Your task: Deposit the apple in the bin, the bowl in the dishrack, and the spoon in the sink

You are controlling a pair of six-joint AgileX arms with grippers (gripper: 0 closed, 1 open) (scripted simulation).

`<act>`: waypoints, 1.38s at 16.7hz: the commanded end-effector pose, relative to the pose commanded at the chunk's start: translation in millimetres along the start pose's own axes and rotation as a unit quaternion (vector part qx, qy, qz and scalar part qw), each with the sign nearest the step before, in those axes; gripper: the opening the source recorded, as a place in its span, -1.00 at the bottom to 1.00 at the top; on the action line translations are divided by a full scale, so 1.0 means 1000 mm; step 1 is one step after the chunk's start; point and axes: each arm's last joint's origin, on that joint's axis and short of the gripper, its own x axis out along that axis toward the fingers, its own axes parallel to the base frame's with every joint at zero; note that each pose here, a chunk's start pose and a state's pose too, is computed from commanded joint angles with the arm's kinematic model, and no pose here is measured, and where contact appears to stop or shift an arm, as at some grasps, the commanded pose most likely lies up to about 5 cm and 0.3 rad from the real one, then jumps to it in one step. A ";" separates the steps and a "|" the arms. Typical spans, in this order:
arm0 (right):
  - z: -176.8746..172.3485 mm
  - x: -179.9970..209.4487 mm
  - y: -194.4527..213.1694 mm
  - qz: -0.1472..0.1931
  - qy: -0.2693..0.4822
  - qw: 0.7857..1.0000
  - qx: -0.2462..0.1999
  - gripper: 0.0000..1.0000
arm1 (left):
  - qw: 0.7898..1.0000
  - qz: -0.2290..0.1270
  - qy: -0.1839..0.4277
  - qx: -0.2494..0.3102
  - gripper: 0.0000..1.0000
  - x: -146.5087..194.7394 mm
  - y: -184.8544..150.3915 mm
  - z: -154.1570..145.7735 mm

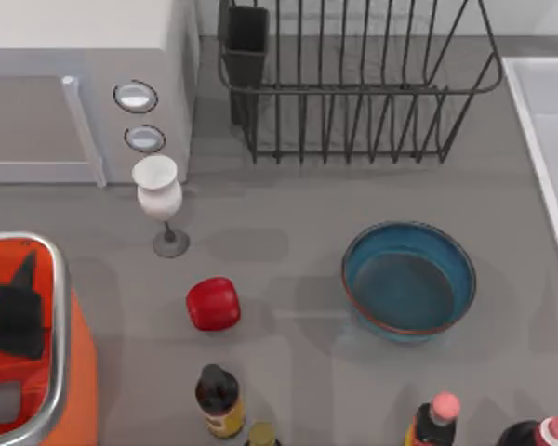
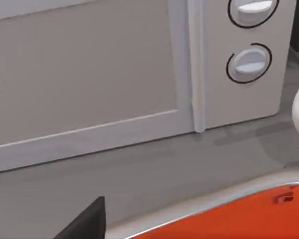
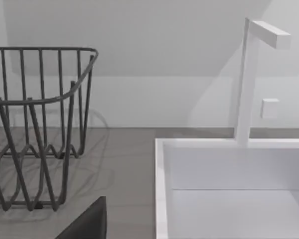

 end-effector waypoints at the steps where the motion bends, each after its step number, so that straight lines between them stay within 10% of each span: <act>1: 0.000 0.000 0.000 0.000 0.000 1.000 0.000 1.00 | 0.999 -0.020 0.038 0.020 1.00 0.004 -0.002 0.010; 6: 0.000 0.000 0.000 0.000 0.000 1.000 0.000 1.00 | 0.951 -0.140 0.236 0.143 1.00 0.047 -0.027 0.056; 14: 0.000 0.000 0.000 0.000 0.000 1.000 0.000 1.00 | 0.781 -0.306 0.442 0.316 1.00 0.152 -0.115 0.085; 18: 0.000 0.000 0.000 0.000 0.000 1.000 0.000 1.00 | 0.727 -0.344 0.481 0.350 1.00 0.193 -0.148 0.081; 23: 0.000 0.000 0.000 0.000 0.000 1.000 0.000 1.00 | 0.712 -0.347 0.499 0.351 1.00 0.216 -0.151 0.076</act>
